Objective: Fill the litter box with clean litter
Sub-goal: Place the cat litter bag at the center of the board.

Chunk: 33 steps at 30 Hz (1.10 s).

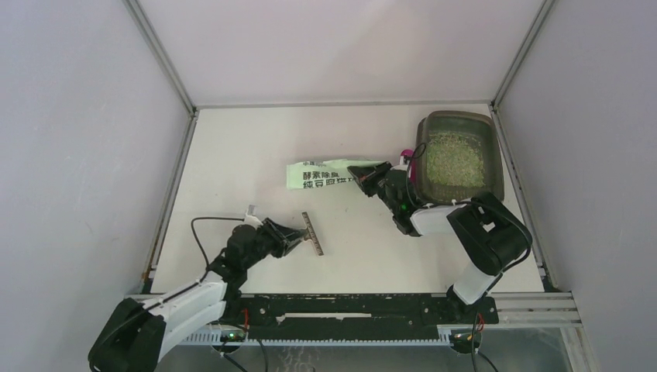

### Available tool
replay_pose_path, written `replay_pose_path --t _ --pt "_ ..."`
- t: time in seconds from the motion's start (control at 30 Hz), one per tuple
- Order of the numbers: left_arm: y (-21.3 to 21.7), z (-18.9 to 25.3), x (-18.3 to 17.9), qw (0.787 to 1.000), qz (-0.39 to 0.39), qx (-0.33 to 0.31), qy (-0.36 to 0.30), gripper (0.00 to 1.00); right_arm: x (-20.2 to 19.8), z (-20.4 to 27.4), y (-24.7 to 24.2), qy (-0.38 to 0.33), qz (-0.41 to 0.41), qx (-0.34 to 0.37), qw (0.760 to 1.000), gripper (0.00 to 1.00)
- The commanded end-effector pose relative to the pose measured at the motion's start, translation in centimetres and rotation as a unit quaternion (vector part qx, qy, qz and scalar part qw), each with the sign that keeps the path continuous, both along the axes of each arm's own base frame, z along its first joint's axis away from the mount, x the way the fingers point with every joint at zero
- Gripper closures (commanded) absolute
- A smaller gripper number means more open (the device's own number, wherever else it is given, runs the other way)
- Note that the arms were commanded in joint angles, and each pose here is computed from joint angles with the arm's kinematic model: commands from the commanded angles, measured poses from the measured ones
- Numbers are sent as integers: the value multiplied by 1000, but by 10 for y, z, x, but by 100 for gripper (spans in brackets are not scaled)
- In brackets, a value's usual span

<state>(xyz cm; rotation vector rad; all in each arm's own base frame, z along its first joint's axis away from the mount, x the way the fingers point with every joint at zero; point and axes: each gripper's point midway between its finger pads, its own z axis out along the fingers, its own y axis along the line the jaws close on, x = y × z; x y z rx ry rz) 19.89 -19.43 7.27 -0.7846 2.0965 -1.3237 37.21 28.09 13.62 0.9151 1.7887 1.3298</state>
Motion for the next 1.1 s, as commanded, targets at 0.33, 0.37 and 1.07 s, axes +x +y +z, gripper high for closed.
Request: replay_pose_path --t 0.33,0.37,1.07 --pt "-23 118 31 976 -24 -80 -200 100 15 50 9 -63 24 77 995 100" --pt "-24 120 32 975 -25 -82 -204 100 15 48 9 -62 24 78 995 100" --pt "-37 89 45 980 -34 -93 -171 100 14 39 12 -55 39 81 994 100"
